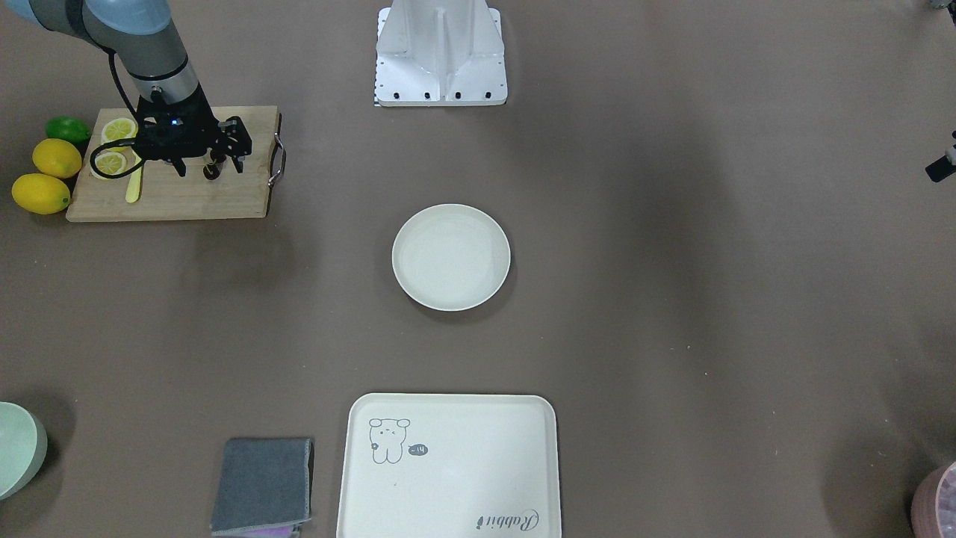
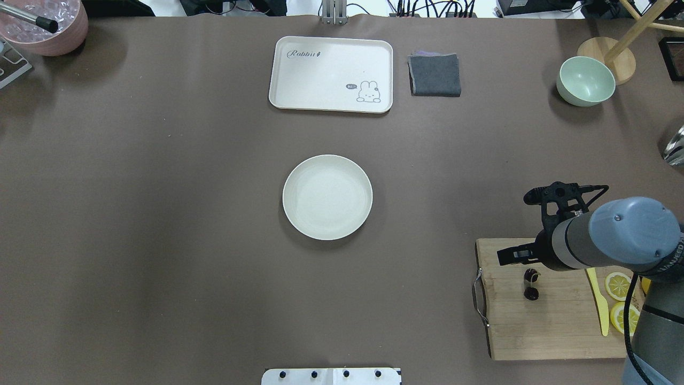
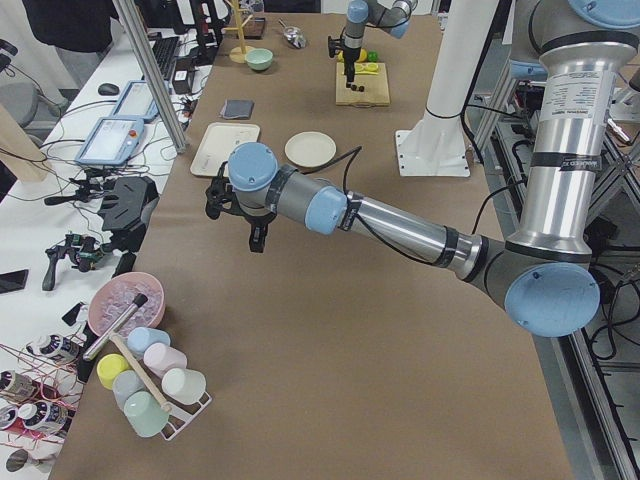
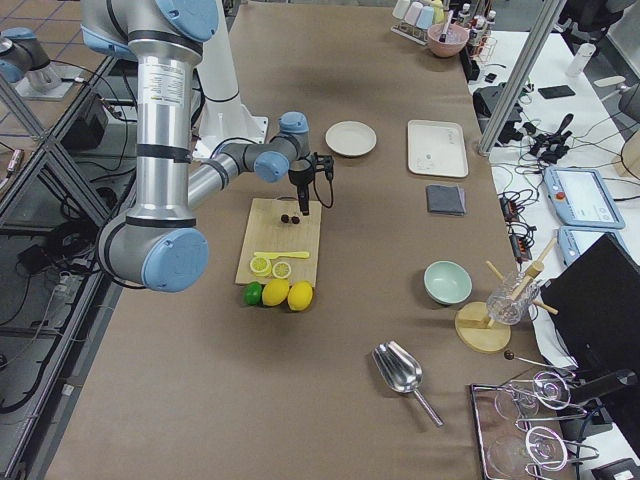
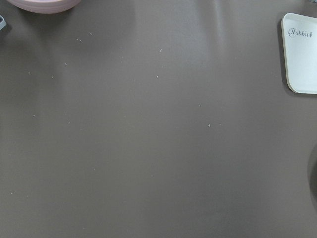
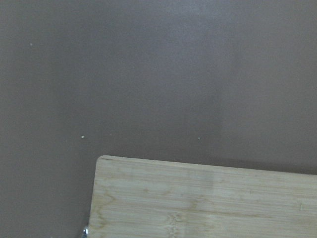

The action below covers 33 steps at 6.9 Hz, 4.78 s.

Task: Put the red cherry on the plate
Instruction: 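Lower the right gripper and pinch the cherries by their stems, then lift the cherries and carry them toward the white plate with the right gripper, then lower the cherries onto the white plate and open the right gripper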

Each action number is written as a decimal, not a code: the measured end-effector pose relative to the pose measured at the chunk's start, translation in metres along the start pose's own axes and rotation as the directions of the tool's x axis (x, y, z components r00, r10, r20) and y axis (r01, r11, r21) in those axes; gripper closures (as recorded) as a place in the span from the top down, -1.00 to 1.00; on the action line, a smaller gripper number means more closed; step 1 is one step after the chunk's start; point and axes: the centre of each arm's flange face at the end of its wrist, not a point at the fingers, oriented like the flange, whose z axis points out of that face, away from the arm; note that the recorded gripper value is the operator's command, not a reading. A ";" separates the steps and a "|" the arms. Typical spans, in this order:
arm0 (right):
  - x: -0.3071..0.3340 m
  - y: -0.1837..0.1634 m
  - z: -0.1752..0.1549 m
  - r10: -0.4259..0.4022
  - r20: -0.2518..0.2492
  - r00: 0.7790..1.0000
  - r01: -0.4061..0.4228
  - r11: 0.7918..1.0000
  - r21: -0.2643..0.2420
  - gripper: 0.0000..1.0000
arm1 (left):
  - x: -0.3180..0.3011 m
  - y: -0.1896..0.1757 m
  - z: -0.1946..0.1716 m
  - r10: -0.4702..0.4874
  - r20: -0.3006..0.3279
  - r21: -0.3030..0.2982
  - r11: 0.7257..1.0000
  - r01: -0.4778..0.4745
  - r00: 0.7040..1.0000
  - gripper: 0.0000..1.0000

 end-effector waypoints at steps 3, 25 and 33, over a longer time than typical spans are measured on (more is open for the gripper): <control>0.000 0.022 0.015 0.022 -0.001 1.000 -0.022 1.000 0.006 0.53 | 0.001 0.001 -0.001 0.002 0.000 0.002 1.000 -0.002 1.000 0.96; -0.349 -0.250 -0.092 0.248 -0.073 0.966 -0.245 0.968 0.049 -1.00 | -0.039 0.028 -0.009 -0.066 0.055 0.026 0.998 0.064 0.996 0.96; -0.400 -0.188 0.021 0.169 -0.094 0.981 -0.161 0.983 0.087 0.69 | -0.036 0.030 -0.011 -0.101 0.049 0.032 0.995 0.100 0.994 0.96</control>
